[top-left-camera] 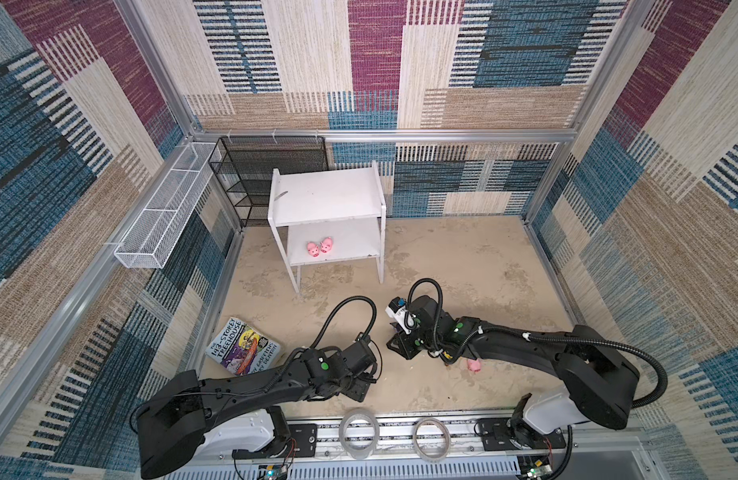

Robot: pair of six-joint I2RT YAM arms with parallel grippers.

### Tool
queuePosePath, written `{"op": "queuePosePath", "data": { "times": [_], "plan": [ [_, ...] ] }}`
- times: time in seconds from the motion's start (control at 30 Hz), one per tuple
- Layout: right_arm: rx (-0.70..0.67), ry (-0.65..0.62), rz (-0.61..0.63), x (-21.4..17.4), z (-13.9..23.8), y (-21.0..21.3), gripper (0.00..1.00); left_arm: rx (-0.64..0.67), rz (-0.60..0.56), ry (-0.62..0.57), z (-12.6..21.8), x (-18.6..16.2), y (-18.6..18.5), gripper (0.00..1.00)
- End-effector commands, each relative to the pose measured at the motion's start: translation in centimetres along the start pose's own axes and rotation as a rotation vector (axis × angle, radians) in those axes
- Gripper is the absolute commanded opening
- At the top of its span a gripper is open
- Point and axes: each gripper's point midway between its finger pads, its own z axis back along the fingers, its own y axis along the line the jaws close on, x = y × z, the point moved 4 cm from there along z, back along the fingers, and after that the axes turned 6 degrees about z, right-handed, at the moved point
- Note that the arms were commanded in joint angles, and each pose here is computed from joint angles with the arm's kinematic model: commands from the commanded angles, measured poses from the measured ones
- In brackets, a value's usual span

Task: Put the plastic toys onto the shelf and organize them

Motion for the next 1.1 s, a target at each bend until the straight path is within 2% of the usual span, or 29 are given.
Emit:
{"op": "queuePosePath", "data": {
  "times": [0.0,0.33,0.8,1.07],
  "plan": [
    [-0.026,-0.031,0.013,0.5,0.7,-0.5,0.27,0.009,-0.042,0.005,-0.2,0.3,-0.2,0.68],
    [-0.083,-0.084,0.009,0.5,3.1,-1.9,0.28,0.067,-0.033,0.083,-1.7,-0.1,-0.3,0.60],
    [-0.111,-0.117,0.017,0.5,4.6,-2.6,0.28,0.123,0.042,0.059,-1.1,-1.4,0.8,0.55],
    [-0.111,-0.121,0.025,0.9,4.6,-2.6,0.28,0.114,0.044,0.070,-1.1,-1.8,0.7,0.47]
  ]
}}
